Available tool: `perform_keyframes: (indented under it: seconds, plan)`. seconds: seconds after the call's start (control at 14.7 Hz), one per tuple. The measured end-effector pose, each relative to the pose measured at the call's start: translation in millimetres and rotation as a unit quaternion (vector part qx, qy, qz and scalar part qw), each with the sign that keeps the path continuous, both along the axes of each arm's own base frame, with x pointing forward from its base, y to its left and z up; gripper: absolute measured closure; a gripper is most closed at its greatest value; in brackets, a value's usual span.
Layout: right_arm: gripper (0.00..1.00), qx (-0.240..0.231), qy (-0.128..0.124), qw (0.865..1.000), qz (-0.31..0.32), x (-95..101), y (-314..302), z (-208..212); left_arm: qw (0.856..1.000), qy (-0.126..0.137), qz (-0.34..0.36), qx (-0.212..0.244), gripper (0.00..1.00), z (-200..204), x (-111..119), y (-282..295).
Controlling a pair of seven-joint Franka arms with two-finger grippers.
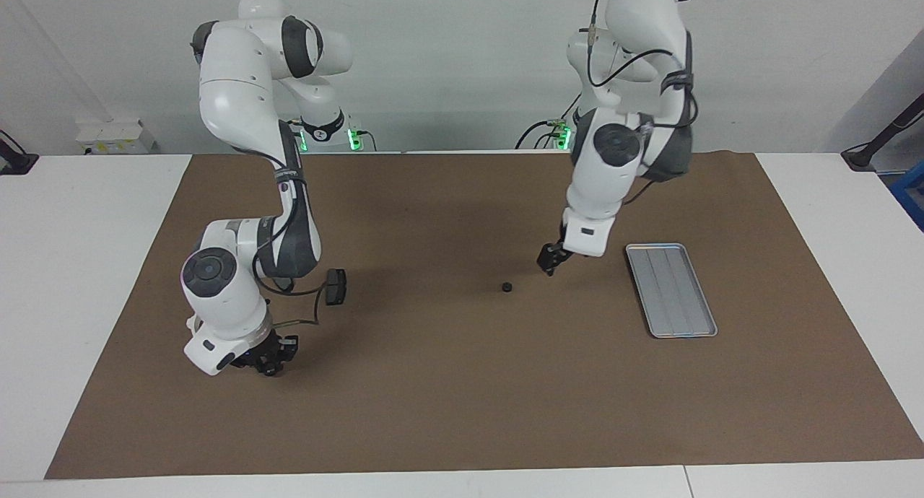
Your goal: Place bearing gear from tray to pile
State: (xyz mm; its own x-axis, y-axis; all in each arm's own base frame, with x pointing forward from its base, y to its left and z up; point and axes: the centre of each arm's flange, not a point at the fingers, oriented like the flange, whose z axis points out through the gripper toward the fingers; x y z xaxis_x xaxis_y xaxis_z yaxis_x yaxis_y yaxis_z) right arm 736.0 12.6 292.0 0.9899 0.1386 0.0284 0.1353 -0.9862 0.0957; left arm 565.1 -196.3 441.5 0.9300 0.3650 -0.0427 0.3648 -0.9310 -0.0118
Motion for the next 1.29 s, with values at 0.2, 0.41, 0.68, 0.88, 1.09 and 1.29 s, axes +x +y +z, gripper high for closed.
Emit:
perform_keyframes:
  seconds: [0.2,0.41,0.68,0.88,1.09,1.29]
  plan:
    - [0.65,0.001,-0.001,1.0,-0.004,-1.5,0.9,-3.6,0.999,0.018,-0.042,-0.005,0.0,65.7,-19.5,78.2]
    - [0.51,0.001,0.0,1.0,-0.007,-1.9,2.4,-3.5,0.995,0.033,-0.095,-0.014,0.0,103.3,-41.9,133.8]
    - [0.08,-0.002,0.026,0.999,-0.038,-14.9,61.4,36.4,0.993,0.041,-0.107,-0.017,0.0,100.9,-49.6,167.3]
    - [0.0,0.007,0.029,0.994,-0.103,-49.8,169.8,105.6,0.993,0.018,-0.113,-0.012,0.0,95.9,-44.3,159.0]
    - [0.0,0.023,0.023,0.983,-0.179,-99.8,289.9,128.2,0.994,0.007,-0.11,-0.011,0.0,96.2,-32.4,170.1]
    - [0.0,0.023,0.016,0.975,-0.22,-143.6,371.5,123.4,0.994,0.009,-0.112,-0.014,0.0,99.4,-11.4,175.2]
